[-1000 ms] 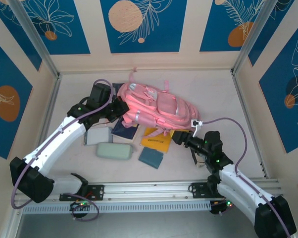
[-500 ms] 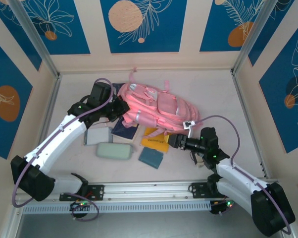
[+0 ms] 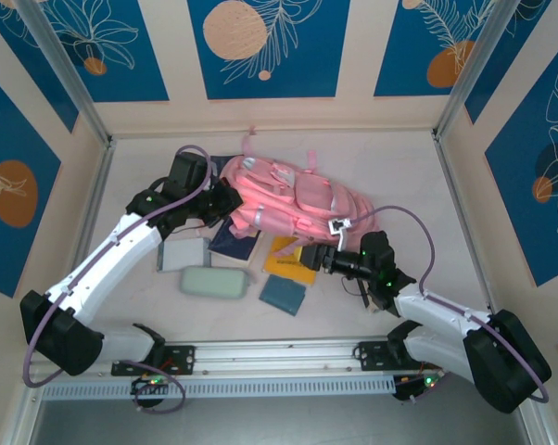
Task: Pack the student bag
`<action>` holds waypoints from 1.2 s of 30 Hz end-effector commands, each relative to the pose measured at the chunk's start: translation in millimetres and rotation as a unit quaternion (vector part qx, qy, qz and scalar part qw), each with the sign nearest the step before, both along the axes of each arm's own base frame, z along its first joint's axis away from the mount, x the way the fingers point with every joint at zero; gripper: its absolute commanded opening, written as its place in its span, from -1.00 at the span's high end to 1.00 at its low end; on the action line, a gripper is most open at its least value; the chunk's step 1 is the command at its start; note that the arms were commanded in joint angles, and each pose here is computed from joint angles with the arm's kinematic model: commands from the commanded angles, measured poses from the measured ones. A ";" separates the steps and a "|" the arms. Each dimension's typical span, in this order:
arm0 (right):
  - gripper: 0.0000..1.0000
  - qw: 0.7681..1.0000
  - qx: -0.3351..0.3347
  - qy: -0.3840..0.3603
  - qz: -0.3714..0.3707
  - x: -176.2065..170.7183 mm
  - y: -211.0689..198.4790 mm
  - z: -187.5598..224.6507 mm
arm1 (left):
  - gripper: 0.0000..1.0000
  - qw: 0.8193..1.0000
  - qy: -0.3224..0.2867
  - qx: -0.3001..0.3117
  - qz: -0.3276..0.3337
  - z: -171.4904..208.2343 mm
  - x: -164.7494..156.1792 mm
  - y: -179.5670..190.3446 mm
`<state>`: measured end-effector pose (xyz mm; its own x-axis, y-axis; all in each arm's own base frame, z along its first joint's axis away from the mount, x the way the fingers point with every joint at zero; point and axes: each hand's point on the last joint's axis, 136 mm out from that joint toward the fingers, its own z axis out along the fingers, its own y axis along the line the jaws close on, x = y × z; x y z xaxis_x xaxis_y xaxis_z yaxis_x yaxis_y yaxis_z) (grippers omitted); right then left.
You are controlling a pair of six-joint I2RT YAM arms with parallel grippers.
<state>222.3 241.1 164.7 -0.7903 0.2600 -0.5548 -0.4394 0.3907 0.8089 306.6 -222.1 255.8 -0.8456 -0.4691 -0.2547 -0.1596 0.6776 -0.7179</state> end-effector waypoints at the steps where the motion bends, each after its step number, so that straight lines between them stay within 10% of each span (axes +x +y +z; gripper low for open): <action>1: -0.33 0.998 0.024 -0.050 -0.024 12.6 0.2 27.2 | 1.00 0.998 -0.034 -0.044 -0.018 35.2 2.4 -9.6; 36: 0.88 0.989 -0.127 0.035 -0.062 8.0 -32.3 -38.5 | 1.00 1.000 -0.012 0.000 0.011 -7.4 5.5 24.7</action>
